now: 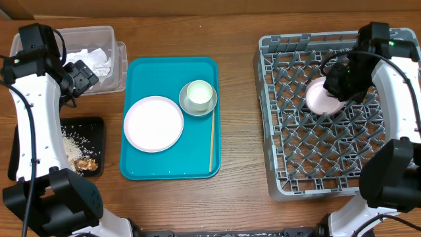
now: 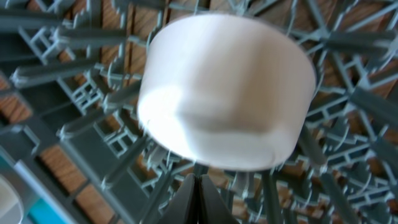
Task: Sort waste into correct bins and load items into the dishwasher
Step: 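Lower the pink bowl into the rack and open the right gripper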
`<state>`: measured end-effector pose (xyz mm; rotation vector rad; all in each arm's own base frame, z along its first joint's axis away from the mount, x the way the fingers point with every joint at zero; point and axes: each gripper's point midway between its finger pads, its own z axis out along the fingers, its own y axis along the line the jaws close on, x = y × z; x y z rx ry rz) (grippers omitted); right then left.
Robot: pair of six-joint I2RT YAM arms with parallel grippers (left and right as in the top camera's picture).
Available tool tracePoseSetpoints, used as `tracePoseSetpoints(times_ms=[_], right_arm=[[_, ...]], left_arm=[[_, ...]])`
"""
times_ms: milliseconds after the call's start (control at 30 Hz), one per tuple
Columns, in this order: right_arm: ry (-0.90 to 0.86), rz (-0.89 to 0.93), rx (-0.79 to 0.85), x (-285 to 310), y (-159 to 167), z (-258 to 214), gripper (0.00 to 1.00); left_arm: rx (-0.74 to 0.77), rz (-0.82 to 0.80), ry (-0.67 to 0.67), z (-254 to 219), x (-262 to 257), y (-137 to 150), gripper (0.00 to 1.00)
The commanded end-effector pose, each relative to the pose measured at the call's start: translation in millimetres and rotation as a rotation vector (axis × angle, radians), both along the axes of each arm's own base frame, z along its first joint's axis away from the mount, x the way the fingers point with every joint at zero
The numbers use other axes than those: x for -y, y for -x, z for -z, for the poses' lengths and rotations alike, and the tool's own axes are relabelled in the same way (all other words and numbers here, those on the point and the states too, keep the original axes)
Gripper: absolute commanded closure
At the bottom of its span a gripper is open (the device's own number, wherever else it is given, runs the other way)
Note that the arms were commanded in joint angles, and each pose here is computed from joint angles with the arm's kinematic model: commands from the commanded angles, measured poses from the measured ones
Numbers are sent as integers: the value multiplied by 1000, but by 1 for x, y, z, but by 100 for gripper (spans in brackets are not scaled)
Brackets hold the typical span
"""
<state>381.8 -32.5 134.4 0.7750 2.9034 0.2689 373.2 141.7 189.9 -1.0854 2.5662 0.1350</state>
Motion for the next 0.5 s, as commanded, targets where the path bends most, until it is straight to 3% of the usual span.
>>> tracePoseSetpoints(times_ms=[0,467], right_arm=[[69,59,-3,15,-2,12,96],[143,101,127,32,-34,15,96]], left_arm=[[24,-12,-17,-9,-2,-1,0],[24,-12,-17,-9,-2,-1,0]])
